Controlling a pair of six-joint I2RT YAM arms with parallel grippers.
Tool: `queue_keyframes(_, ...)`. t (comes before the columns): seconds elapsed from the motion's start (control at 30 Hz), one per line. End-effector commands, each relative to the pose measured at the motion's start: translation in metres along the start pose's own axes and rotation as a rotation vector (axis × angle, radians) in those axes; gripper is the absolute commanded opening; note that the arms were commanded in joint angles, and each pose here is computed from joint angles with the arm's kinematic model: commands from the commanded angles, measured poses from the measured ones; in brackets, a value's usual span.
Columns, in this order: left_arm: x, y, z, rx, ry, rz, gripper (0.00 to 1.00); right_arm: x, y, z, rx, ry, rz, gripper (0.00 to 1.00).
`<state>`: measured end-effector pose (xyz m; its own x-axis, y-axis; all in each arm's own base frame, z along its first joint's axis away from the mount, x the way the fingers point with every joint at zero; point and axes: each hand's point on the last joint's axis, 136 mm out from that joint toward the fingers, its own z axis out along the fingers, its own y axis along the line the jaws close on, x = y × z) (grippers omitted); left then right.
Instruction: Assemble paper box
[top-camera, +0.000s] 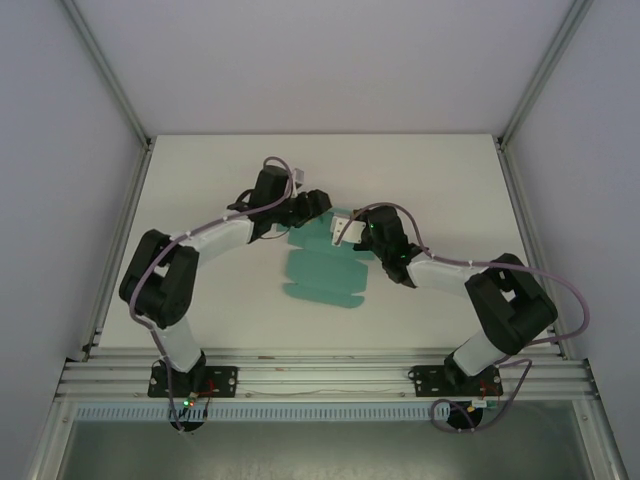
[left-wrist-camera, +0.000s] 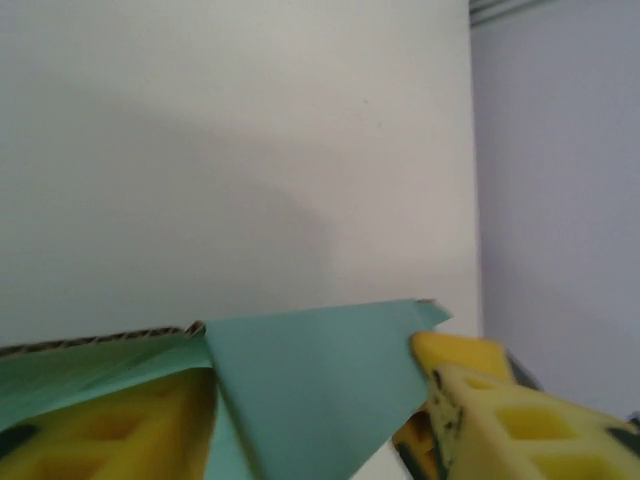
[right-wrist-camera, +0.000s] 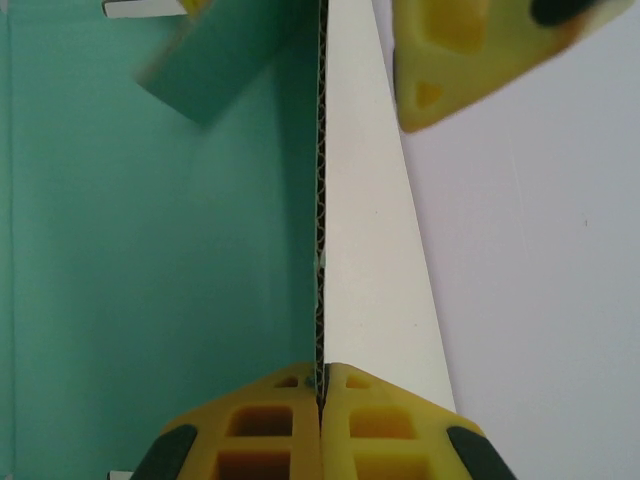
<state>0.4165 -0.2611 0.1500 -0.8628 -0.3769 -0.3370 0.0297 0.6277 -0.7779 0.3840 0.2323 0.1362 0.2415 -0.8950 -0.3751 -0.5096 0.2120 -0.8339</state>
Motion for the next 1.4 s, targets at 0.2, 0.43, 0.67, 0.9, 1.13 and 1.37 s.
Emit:
queue_keyframes(0.2,-0.006,0.060,-0.075,-0.297,-0.141,0.132,1.00,-0.011,-0.015,-0.001,0.024,-0.042,0.048,0.00)
queue_keyframes(0.43,-0.004,0.125,-0.099,-0.462,-0.132,0.178,1.00,-0.009,-0.020,-0.005,0.019,-0.062,0.088,0.00)
queue_keyframes(0.67,0.003,0.151,-0.093,-0.544,-0.084,0.241,1.00,-0.009,-0.023,-0.008,0.014,-0.080,0.122,0.00)
queue_keyframes(0.9,0.007,0.162,-0.076,-0.543,-0.034,0.242,0.99,-0.009,-0.028,-0.011,0.021,-0.088,0.140,0.00)
queue_keyframes(1.13,0.018,0.132,-0.053,-0.333,-0.006,0.267,0.98,-0.012,-0.026,-0.011,0.008,-0.101,0.152,0.00)
queue_keyframes(1.37,0.020,0.102,-0.035,-0.185,0.026,0.289,0.97,-0.014,-0.029,-0.014,0.012,-0.113,0.174,0.00)
